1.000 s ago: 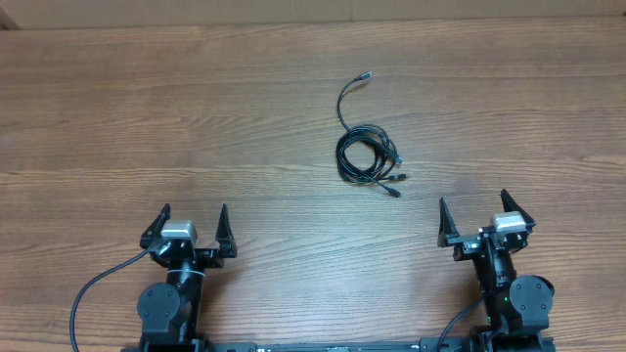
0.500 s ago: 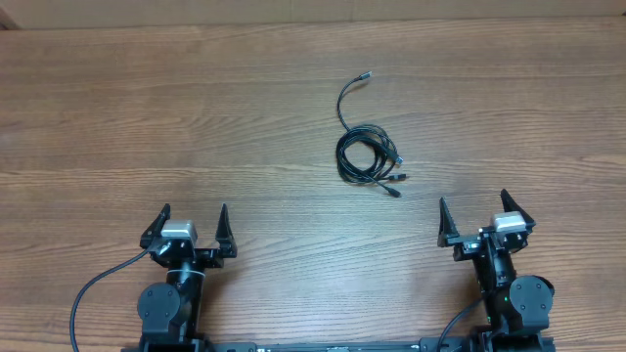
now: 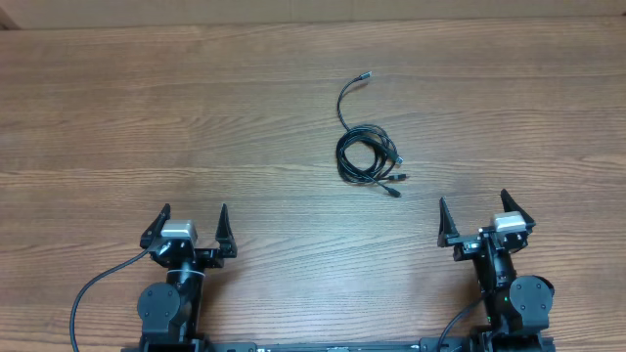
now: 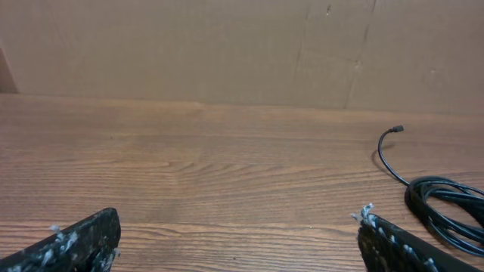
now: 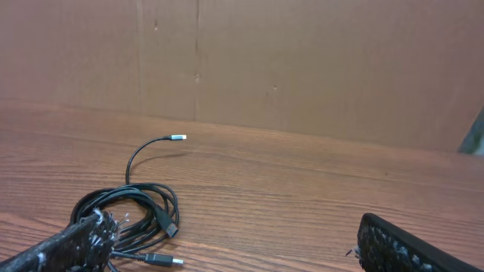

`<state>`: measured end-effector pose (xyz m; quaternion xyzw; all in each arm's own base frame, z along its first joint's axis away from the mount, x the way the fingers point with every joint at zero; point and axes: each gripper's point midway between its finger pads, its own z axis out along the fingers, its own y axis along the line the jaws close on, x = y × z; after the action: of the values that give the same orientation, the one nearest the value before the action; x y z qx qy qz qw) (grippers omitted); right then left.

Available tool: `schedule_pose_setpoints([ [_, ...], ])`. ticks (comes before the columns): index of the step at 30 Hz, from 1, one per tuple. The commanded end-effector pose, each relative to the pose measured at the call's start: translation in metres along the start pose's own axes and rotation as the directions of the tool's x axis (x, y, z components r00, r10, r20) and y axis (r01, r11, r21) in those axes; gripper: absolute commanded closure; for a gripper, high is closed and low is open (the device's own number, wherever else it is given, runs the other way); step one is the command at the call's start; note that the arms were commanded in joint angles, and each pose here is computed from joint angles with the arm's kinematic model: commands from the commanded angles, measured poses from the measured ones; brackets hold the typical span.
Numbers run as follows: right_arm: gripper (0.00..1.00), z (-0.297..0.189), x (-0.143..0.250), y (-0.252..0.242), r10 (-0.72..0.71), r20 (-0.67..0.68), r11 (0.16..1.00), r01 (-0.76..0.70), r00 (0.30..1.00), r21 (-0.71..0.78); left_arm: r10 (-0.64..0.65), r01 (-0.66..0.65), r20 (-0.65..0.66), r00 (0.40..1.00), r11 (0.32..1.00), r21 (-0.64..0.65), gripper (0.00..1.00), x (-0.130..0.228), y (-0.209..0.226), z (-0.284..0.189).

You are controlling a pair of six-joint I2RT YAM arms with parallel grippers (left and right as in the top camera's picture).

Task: Untangle cables

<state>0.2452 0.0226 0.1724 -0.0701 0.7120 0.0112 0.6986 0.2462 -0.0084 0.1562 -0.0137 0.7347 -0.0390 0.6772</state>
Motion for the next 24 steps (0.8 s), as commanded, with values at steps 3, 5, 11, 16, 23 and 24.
schedule_pose_setpoints([
  [3,0.0,0.0002,0.002,0.0008,-0.001,0.003,1.0,0.001,1.0,-0.002,-0.011,0.011,0.004,1.0,1.0,0.0,0.0,0.0002,0.001,-0.0002],
  [5,0.0,0.0002,0.0017,0.0008,-0.001,0.004,1.0,0.001,1.0,-0.002,-0.011,0.011,0.004,1.0,1.0,0.0,0.0,0.0002,0.001,-0.0002],
  [11,0.0,0.0002,0.002,0.0008,-0.001,0.003,1.0,0.001,1.0,-0.002,-0.011,0.011,0.004,1.0,1.0,0.0,0.0,0.0002,0.001,-0.0002],
  [16,0.0,0.0002,0.002,0.0008,-0.001,0.003,1.0,0.001,1.0,-0.002,-0.008,0.008,0.003,1.0,1.0,-0.007,0.0,0.0004,0.0021,-0.0002],
  [23,0.0,0.0002,0.002,0.0008,-0.001,0.003,1.0,0.001,1.0,-0.002,-0.008,0.008,0.002,1.0,1.0,-0.007,0.0,0.0005,0.002,-0.0002],
  [24,0.0,0.0002,0.0019,0.0008,-0.001,0.003,1.0,0.001,1.0,-0.002,-0.008,0.008,0.002,1.0,1.0,-0.007,0.0,0.0006,0.002,-0.0002],
])
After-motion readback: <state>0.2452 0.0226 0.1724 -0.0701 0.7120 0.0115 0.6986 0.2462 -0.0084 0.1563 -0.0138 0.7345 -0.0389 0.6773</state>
